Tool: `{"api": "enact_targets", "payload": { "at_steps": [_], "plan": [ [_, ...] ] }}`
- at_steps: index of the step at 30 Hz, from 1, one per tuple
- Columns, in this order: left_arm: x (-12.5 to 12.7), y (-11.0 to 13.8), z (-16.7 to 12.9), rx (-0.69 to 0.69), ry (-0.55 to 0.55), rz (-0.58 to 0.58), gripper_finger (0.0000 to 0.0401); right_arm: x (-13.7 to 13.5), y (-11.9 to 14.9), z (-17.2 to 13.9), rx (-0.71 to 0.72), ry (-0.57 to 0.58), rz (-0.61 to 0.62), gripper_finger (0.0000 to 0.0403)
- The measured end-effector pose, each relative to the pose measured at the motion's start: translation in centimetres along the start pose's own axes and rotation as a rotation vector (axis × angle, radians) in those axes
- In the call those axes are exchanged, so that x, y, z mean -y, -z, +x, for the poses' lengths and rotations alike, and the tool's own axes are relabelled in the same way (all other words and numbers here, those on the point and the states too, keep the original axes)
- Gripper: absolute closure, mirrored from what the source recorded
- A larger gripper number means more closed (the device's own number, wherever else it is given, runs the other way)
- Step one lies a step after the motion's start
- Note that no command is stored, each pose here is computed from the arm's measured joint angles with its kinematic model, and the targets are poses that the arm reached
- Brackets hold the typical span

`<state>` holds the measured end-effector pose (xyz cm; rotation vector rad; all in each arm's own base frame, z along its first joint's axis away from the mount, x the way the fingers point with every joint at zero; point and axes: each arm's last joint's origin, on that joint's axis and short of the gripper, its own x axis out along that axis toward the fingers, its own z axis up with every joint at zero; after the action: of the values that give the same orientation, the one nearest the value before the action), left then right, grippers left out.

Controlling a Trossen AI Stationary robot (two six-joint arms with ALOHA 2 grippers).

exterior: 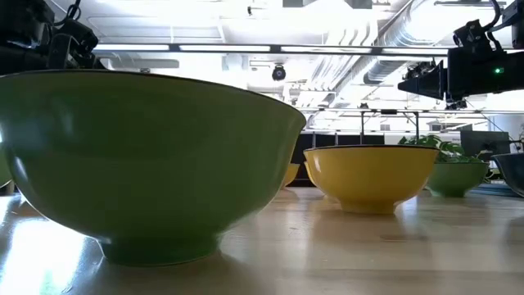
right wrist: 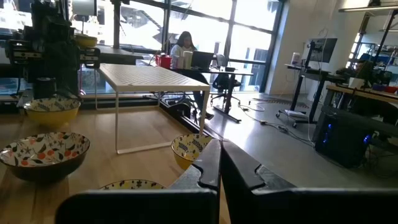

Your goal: Pick & Place Mini bowls

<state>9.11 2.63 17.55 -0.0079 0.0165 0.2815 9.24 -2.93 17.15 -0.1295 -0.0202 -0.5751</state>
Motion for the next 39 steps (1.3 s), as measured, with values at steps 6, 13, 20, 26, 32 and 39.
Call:
{"api": "enact_targets", "payload": {
  "at_steps": [6,13,20,26,32,39],
  "plan": [
    [0.0,0.0,0.0,0.0,0.0,0.0,0.04,0.0,0.0,0.0,0.0,0.0,0.0,0.0402],
    [0.0,0.0,0.0,0.0,0.0,0.0,0.04,0.0,0.0,0.0,0.0,0.0,0.0,0.0402],
    [0.0,0.0,0.0,0.0,0.0,0.0,0.04,-0.2,-0.7,0.0,0.07,-0.096,0.29,0.0402],
    [0.0,0.0,0.0,0.0,0.0,0.0,0.04,-0.2,-1.9,-0.1,0.181,-0.165,0.454,0.0402],
    [0.0,0.0,0.0,0.0,0.0,0.0,0.04,-0.1,-3.6,-0.3,0.347,-0.249,0.487,0.0402],
    [0.0,0.0,0.0,0.0,-0.001,0.006,0.04,-0.6,-4.0,0.7,0.276,-0.288,0.382,0.0402]
  ]
}}
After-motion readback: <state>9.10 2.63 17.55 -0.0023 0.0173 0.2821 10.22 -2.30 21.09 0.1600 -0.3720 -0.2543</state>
